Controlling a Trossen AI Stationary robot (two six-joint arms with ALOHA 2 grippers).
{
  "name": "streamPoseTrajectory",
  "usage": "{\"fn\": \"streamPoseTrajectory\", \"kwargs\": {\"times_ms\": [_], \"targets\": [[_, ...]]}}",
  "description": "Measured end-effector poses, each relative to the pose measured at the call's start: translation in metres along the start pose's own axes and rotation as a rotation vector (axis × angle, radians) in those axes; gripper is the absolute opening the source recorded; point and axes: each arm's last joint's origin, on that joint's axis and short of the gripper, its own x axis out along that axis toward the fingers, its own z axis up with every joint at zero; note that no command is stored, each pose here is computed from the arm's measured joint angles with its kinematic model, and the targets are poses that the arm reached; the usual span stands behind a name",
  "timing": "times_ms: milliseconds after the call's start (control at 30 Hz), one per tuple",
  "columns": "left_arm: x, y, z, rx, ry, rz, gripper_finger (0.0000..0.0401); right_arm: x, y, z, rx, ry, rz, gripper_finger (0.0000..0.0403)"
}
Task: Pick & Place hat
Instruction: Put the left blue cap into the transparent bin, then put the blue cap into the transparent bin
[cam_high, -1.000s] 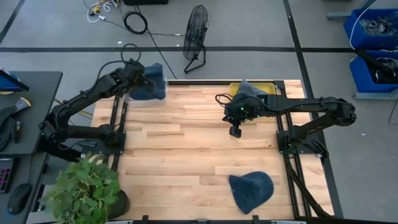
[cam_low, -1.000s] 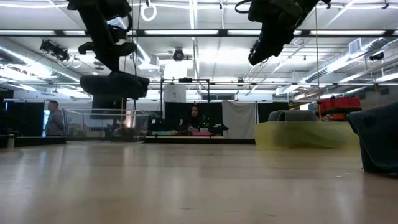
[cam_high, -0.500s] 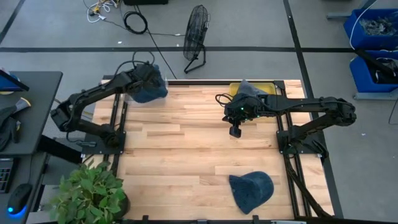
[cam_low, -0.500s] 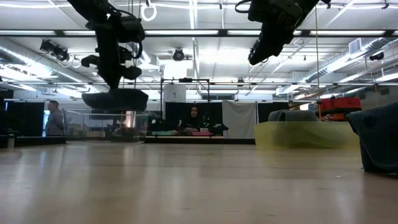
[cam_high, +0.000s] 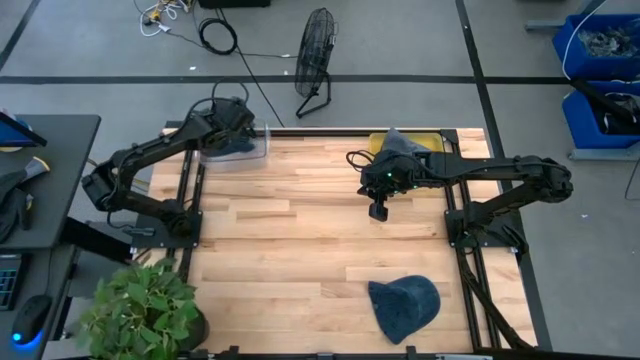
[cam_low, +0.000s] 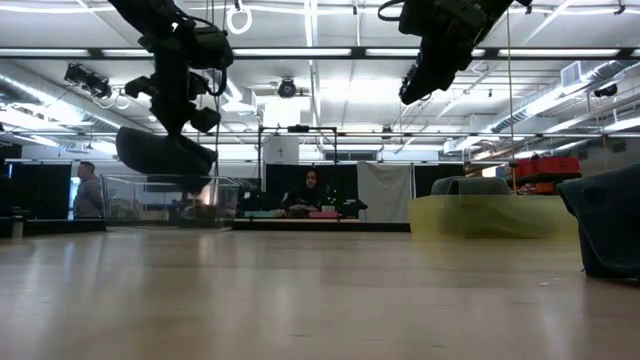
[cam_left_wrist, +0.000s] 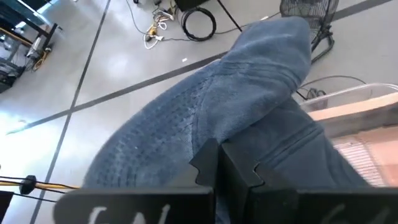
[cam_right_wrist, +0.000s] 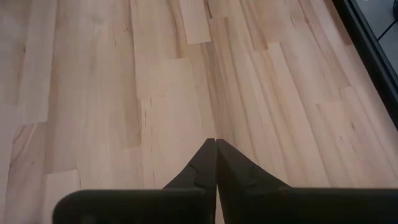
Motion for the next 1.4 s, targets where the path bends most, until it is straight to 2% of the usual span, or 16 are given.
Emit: {"fn": "streamPoseTrajectory", "kwargs": {"times_ms": [400,633,733,933,1033,1167,1400], "targets": [[0.009,-0.017,-0.007,0.071,0.113,-0.172,0.0014,0.0,0.0,0.0,0.0,0.0,0.0,0.0007],[0.011,-0.02,-0.009,0.135,0.131,-0.191,0.0017,0.0,0.0,0.0,0.0,0.0,0.0,0.0007],[0.011,-0.02,-0.01,0.147,0.138,-0.189,0.0034,0.0,0.0,0.0,0.0,0.0,0.0,0.0007],[0.011,-0.019,-0.01,0.162,0.14,-0.189,0.0093,0.0,0.0,0.0,0.0,0.0,0.0,0.0007],[0.009,-0.018,-0.01,0.207,0.131,-0.194,0.0113,0.0,0.0,0.0,0.0,0.0,0.0,0.0007],[0.0,-0.016,-0.009,0.251,0.096,-0.218,0.0121,0.0,0.0,0.0,0.01,0.0,0.0,0.0007],[-0.036,-0.009,-0.007,0.28,-0.026,-0.304,0.0114,0.0,0.0,0.0,0.037,0.0,0.0,0.0015]]}}
